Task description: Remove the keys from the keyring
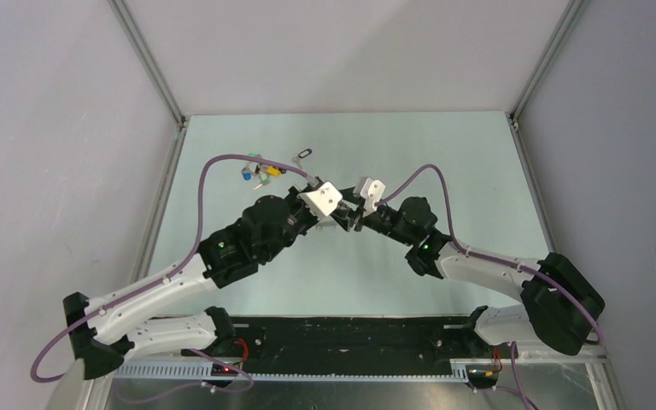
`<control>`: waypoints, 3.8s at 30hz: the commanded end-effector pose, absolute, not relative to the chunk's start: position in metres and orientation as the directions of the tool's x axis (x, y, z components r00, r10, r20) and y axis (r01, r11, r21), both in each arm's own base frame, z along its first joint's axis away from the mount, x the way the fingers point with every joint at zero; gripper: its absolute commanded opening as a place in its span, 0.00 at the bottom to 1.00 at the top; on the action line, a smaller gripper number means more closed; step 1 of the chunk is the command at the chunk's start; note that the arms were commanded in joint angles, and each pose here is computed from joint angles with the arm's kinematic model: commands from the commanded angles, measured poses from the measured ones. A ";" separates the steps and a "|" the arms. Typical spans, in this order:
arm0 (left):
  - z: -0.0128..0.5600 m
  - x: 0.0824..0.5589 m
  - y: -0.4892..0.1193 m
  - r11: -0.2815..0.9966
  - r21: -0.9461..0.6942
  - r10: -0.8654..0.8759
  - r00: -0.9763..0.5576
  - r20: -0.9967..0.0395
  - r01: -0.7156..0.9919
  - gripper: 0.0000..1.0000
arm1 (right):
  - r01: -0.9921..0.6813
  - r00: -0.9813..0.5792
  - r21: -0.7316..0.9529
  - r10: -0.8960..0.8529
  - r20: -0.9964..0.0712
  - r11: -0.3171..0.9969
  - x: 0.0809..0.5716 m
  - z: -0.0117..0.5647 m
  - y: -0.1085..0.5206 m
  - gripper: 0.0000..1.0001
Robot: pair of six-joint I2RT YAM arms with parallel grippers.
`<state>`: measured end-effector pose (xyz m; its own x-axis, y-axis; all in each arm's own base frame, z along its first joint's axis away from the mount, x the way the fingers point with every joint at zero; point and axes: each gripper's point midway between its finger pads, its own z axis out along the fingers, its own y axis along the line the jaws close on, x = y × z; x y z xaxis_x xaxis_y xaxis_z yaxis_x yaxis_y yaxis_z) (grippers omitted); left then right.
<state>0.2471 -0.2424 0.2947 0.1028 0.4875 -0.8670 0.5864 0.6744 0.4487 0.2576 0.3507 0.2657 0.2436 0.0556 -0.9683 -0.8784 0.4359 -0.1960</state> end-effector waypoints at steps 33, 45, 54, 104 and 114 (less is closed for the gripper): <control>0.346 0.242 -0.239 0.725 0.395 0.371 0.162 -0.914 0.564 0.00 | -0.832 0.434 -0.344 0.126 -0.892 0.435 0.237 0.317 0.324 0.41; 0.335 0.246 -0.246 0.715 0.402 0.398 0.140 -0.907 0.572 0.00 | -0.896 0.423 -0.363 0.243 -0.873 0.256 0.195 0.325 0.337 0.30; 0.334 0.248 -0.244 0.721 0.405 0.411 0.124 -0.903 0.562 0.00 | -0.938 0.337 -0.306 0.220 -0.915 0.163 0.186 0.305 0.345 0.27; 0.267 0.215 -0.269 0.693 0.003 0.623 -0.596 -0.507 0.721 0.00 | -0.893 0.301 -0.209 0.185 -0.936 0.398 0.189 0.280 0.283 0.40; 0.273 0.214 -0.271 0.725 -0.127 0.542 -0.675 -0.501 0.677 0.00 | -0.895 0.317 -0.231 0.181 -0.931 0.380 0.188 0.279 0.310 0.39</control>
<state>0.2189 -0.2606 0.2536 -0.6473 0.6052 -0.4633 0.6926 0.7209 -0.0260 0.1796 0.3054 0.2514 0.2481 0.1323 -0.9597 -0.9226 0.3344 -0.1924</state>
